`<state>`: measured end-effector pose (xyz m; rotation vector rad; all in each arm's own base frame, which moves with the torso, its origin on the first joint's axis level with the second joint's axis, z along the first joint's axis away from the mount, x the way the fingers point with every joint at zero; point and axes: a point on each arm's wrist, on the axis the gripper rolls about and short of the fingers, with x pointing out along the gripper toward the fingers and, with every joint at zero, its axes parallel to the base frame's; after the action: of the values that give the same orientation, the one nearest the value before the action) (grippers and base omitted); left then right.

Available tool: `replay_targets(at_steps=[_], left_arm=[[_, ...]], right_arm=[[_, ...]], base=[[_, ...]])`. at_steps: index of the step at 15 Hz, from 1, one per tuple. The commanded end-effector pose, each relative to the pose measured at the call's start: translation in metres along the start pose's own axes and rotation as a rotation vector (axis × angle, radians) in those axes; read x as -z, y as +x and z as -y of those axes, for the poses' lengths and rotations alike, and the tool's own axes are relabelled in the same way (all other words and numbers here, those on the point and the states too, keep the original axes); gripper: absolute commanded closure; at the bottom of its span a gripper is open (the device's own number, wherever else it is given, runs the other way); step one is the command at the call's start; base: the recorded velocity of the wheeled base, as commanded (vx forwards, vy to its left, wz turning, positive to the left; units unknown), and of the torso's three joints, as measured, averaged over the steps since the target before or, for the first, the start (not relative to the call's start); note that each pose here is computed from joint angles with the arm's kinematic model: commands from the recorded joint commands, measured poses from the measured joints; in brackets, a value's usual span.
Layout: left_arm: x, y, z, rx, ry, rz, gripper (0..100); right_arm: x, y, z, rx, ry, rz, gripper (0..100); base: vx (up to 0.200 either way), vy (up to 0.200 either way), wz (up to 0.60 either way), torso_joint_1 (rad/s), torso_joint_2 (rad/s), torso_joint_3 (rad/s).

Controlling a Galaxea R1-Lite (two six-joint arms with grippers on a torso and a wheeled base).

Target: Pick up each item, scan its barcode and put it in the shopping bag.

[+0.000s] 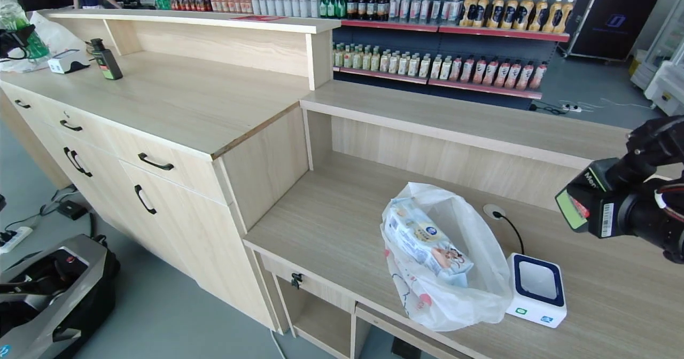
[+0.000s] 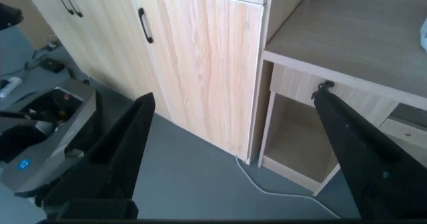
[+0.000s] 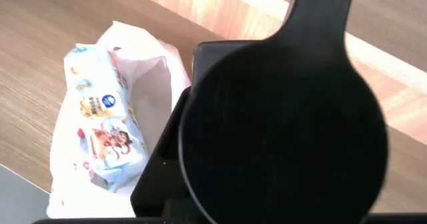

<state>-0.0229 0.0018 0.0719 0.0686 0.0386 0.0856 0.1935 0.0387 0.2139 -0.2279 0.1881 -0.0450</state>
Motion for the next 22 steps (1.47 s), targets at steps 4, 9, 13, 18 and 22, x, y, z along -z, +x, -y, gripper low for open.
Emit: replay_targets(at_steps=[4,9,13,18,22], left_arm=[[0.000,0.000,0.000,-0.001,0.000,0.000,0],[0.000,0.000,0.000,-0.001,0.000,0.000,0],[0.000,0.000,0.000,-0.001,0.000,0.000,0],[0.000,0.000,0.000,-0.002,0.000,0.000,0],[0.000,0.000,0.000,-0.001,0.000,0.000,0]], right_arm=[[0.027,0.050,-0.001,-0.014,0.041,-0.132,100],[0.069,0.095,0.019,-0.224,0.028,-0.224,100],[0.097,0.111,0.035,-0.388,-0.109,-0.243,100],[0.115,0.124,0.035,-0.414,-0.097,-0.284,100],[0.124,0.135,0.032,-0.426,-0.110,-0.287,100]], base=[[0.000,0.000,0.15,0.004,0.00,0.001],[0.000,0.000,0.00,0.000,0.00,0.000],[0.000,0.000,0.00,0.000,0.00,0.000],[0.000,0.000,0.00,0.000,0.00,0.000],[0.000,0.000,0.00,0.000,0.00,0.000]])
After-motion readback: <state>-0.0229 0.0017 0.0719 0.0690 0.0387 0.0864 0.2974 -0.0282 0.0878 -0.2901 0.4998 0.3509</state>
